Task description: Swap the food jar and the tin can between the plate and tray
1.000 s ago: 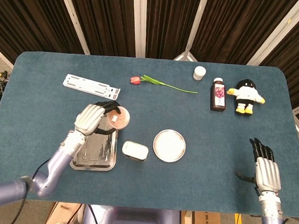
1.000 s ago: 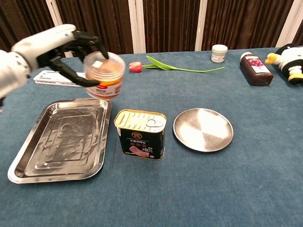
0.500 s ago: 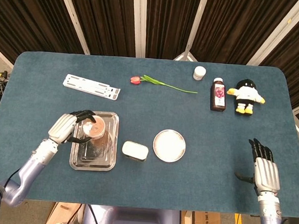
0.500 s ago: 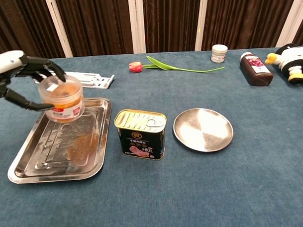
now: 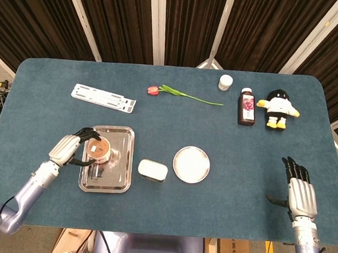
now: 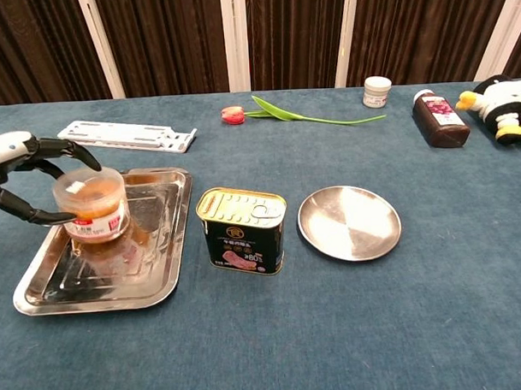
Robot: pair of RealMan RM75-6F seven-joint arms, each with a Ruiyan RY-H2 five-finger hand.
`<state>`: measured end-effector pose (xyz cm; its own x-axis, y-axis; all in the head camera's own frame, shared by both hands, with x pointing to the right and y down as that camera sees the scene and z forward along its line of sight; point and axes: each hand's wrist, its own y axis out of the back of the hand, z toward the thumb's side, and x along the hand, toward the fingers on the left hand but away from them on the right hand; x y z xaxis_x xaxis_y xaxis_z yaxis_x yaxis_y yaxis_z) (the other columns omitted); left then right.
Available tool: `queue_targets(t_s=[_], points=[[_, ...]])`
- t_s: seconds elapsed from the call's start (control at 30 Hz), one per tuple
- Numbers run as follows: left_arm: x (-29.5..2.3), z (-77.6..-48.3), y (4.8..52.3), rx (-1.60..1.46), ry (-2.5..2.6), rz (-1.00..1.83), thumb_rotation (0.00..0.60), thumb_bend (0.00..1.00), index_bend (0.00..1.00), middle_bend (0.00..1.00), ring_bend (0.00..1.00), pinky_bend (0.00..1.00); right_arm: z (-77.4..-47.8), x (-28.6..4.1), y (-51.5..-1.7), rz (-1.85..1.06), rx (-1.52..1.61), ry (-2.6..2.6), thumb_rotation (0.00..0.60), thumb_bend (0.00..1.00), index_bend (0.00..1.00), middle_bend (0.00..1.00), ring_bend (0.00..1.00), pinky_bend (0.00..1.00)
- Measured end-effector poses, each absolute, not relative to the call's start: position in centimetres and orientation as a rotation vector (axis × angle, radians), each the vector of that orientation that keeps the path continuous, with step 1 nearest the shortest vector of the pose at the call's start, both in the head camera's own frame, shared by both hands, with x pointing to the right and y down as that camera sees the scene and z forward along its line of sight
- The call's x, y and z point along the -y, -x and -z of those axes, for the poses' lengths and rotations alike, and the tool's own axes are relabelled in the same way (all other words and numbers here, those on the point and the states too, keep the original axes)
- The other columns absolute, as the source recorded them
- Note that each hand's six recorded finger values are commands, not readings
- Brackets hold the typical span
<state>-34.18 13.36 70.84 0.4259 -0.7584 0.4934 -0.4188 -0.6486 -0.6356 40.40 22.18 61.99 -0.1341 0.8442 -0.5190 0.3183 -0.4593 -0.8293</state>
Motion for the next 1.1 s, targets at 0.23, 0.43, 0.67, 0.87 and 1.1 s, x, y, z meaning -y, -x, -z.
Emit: queue_targets(t_s=[0.23,0.43,0.67,0.87,1.1], points=[[-13.3,-71.5,33.8,-0.966,2.276,1.116,0.6,0.02,0.15,0.0,0.0,0.0,-62.1,-22.2,-40.4,-1.633,1.293,1.712,0.6,0.0,0.0,0.02,0.09,0.0],[-13.2,-69.4,33.7,-0.982,2.274,1.05,0.6,0.04,0.17,0.0,0.0,0.01,-61.9,-22.2,-40.3,-1.624,1.289,1.718,0.6,0.01,0.0,0.02,0.09,0.0],[-13.6,-62.4,35.7,-1.127,2.086,0.874,0.6,0.1,0.24,0.02,0.0,0.09,-62.3,-22.4,-39.3,-1.591,1.232,1.77,0.6,0.01,0.0,0.02,0.09,0.0],[-16.2,-56.5,40.6,-1.186,1.642,0.957,0.6,0.1,0.24,0.03,0.0,0.08,-63.3,-22.3,-35.2,-1.471,1.106,1.985,0.6,0.01,0.0,0.05,0.11,0.0],[-20.7,-53.2,44.8,-1.2,1.422,1.172,0.6,0.11,0.23,0.03,0.0,0.07,-62.4,-21.3,-28.4,-1.315,1.002,2.102,0.6,0.01,0.01,0.05,0.11,0.0]])
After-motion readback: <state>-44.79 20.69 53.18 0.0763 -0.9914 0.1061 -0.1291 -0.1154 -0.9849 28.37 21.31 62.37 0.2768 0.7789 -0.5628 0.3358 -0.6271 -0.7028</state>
